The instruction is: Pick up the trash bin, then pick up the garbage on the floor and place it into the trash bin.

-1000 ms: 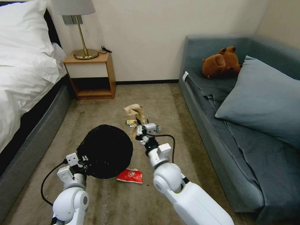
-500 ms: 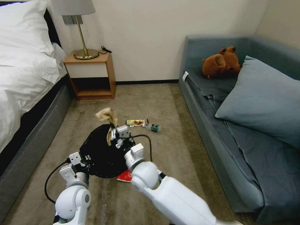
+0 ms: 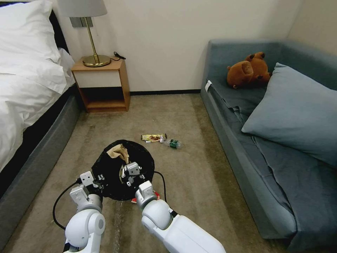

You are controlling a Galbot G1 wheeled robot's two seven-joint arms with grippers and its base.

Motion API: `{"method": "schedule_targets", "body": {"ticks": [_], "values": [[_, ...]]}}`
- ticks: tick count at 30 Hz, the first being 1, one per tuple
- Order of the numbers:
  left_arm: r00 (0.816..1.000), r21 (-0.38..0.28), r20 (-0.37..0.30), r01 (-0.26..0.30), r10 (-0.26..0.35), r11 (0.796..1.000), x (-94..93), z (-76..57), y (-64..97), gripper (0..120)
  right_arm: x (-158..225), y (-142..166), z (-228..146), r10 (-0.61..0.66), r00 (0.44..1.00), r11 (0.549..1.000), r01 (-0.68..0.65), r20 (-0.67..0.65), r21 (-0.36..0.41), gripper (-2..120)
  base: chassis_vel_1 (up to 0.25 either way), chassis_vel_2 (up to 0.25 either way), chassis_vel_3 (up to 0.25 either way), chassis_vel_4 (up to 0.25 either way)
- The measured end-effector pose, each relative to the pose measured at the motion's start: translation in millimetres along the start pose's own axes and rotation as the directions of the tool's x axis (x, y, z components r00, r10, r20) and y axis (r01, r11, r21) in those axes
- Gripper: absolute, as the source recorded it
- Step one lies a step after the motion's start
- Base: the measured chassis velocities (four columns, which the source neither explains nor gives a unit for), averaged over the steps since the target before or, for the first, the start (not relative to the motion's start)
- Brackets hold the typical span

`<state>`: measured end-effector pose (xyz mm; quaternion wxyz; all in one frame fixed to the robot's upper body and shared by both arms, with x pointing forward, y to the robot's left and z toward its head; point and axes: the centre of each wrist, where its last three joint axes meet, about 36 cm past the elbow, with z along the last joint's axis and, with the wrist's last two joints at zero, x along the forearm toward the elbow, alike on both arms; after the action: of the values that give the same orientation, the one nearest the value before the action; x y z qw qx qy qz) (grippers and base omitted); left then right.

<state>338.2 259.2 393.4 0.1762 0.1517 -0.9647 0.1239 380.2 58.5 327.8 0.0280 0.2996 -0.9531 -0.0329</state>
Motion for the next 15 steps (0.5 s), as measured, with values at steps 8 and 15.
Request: {"method": "schedule_targets", "body": {"ticks": [8, 15], "values": [[1.000, 0.006, -0.002, -0.003, 0.003, 1.000, 1.1, 1.6, 0.8, 1, 4.0, -0.1, -2.5, -0.005, 1.000, 1.000, 0.005, -0.002, 0.003, 41, 0.000, 0.000, 0.000, 0.000], [1.000, 0.008, -0.001, -0.002, 0.002, 1.000, 1.0, 1.3, 1.3, 1, 5.1, -0.3, -3.5, -0.006, 1.000, 1.000, 0.006, 0.001, 0.004, 61, 0.000, 0.000, 0.000, 0.000]]}}
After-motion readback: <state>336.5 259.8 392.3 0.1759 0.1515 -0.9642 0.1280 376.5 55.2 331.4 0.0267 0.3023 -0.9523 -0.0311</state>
